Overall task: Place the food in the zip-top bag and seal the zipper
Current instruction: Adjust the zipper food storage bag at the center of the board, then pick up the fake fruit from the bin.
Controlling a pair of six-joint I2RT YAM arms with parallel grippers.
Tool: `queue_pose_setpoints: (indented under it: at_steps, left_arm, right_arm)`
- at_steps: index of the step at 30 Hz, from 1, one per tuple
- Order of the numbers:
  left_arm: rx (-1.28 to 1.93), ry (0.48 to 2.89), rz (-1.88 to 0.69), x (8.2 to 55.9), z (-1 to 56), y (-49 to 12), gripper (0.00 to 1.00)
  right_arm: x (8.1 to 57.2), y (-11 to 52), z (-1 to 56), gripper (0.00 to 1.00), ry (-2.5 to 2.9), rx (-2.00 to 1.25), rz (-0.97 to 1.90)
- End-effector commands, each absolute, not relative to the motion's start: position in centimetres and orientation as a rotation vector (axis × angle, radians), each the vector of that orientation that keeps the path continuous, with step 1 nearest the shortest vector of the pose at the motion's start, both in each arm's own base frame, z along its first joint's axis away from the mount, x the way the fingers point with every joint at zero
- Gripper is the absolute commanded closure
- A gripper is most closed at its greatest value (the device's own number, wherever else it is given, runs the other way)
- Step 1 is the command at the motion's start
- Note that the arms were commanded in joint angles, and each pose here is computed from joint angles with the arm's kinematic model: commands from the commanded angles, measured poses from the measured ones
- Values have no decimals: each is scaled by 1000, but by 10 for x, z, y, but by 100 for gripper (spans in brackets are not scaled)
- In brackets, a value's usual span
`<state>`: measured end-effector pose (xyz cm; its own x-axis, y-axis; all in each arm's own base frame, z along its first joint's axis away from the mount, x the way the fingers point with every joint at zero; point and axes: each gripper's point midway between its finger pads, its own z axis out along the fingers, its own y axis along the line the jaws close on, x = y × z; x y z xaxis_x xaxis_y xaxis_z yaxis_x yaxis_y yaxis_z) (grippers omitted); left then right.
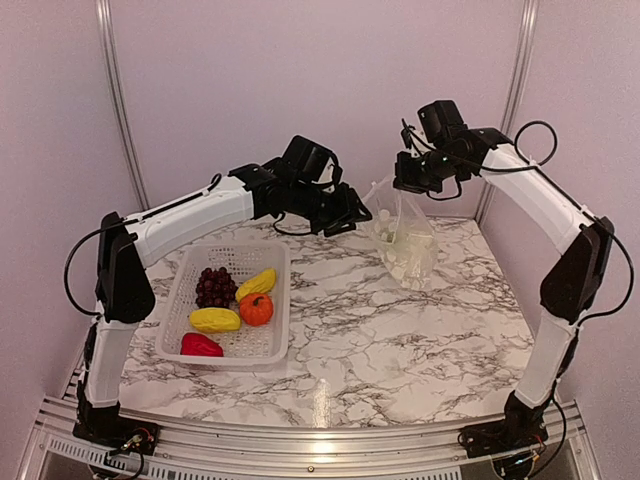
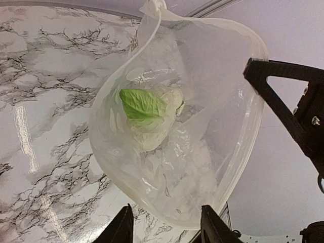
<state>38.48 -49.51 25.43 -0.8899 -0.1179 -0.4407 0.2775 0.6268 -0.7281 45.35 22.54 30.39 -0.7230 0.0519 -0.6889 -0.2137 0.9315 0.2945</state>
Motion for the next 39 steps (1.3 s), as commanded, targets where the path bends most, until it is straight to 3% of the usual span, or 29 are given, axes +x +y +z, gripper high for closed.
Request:
queue_pose_setpoints:
  at_steps: [1, 7, 8, 9, 10, 17, 26, 29, 32, 39]
  left_arm:
    - [226, 2362, -1091, 384, 264, -484, 51]
    - [326, 2358, -793, 375, 261, -423, 30]
    - [338, 2358, -760, 371, 259, -411, 21]
    - [325, 2348, -716, 369, 260, -397, 5]
    - [295, 2336, -654, 368, 260, -381, 2]
    - [262, 2415, -445, 348, 237, -301, 1]
    - [299, 2320, -471, 333, 258, -285, 1]
    - [89, 2286, -277, 343, 260, -243, 1]
    - [121, 2349, -171, 338, 228, -228, 1]
    - [227, 2354, -392, 319, 200, -250, 1]
  right_arm:
    - [452, 224, 286, 100, 2374, -192, 409]
    - [428, 238, 238, 100, 2448, -262, 460]
    - [423, 241, 233, 100, 2457, -275, 474]
    - [419, 245, 229, 100, 2461, -289, 494]
    - [414, 249, 227, 100, 2460, -304, 507]
    - [383, 276, 227, 100, 2461, -396, 584]
    - [368, 272, 224, 100, 2485, -376, 595]
    - [364, 271, 225, 100, 2489, -363, 597]
    - [358, 270, 220, 100, 2503, -363, 608]
    - [333, 273, 215, 100, 2488, -426, 688]
